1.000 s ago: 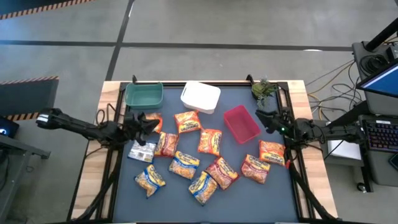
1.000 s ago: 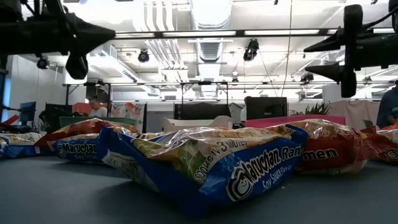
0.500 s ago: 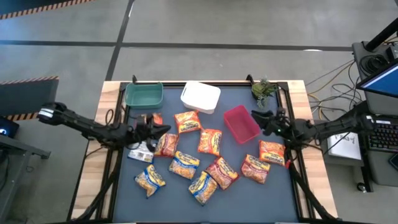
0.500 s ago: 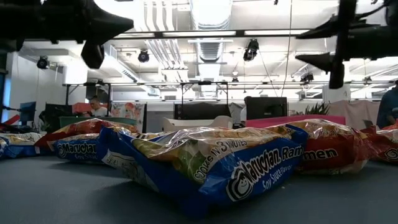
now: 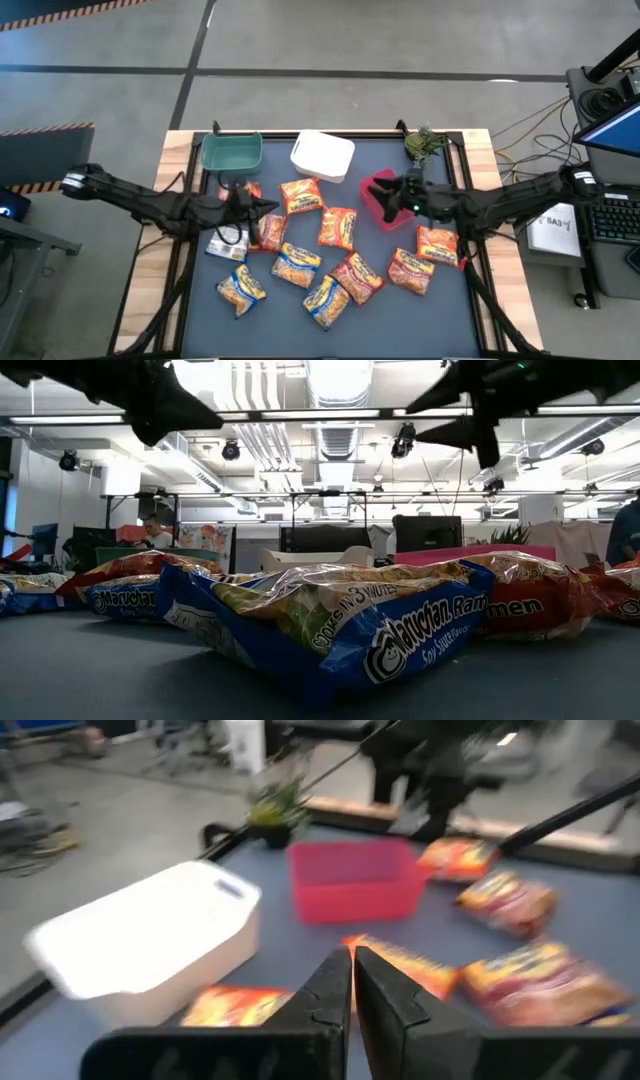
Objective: Sort Maruchan noodles
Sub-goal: Put the red noodle pack into the pink bin
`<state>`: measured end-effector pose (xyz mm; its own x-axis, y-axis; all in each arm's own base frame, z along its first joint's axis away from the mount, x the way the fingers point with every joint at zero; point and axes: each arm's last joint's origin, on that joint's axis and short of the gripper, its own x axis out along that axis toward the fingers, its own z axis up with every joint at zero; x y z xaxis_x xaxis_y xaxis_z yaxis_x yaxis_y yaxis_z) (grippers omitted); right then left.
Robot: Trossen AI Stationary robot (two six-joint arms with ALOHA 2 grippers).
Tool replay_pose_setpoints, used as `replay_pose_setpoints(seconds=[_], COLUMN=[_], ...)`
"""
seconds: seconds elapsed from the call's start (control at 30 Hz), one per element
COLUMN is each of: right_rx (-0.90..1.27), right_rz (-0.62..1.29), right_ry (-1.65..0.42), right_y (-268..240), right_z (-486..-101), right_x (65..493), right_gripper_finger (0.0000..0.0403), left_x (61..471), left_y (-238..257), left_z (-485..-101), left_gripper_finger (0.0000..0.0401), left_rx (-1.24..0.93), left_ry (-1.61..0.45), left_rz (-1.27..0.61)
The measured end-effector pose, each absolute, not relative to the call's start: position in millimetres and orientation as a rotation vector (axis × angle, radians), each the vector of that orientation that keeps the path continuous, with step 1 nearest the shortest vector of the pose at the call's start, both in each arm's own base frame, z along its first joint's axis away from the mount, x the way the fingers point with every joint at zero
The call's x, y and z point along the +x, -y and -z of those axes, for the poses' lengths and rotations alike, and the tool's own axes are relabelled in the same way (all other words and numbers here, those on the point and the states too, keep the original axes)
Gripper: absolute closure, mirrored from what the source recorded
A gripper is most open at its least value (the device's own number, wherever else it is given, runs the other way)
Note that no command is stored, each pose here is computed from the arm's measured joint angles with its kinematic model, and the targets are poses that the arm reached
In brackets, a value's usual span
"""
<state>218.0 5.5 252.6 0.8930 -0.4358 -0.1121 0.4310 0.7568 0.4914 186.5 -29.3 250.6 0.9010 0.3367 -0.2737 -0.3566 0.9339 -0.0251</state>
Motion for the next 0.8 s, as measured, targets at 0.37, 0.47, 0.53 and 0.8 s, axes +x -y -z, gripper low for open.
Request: replay_pose_setpoints(seconds=[0.37,0.47,0.53,0.8], right_rx=[0.593,0.62,0.626,0.552], right_rz=[0.466,0.418,0.394,0.408], right_ry=[-0.382,-0.48,-0.527,-0.709], right_y=[-14.8,-18.8,-21.1,-26.7], right_z=[-286.2,-289.2,-292.5,-296.3], right_x=[274.2,292.1,304.7,353.3], right_gripper_finger=[0.0193,0.0193,0.0193,0.0193], left_x=[184.0,183.8,183.7,181.3], left_y=[26.8,26.6,26.6,26.2], left_z=[-251.8,-252.0,-252.1,-252.1], left_gripper_finger=[0.0401,0.0401,0.0401,0.0401], left_rx=[0.064,0.088,0.098,0.104], left_ry=[-0.318,-0.322,-0.324,-0.331], left_rz=[-0.415,-0.416,-0.414,-0.413])
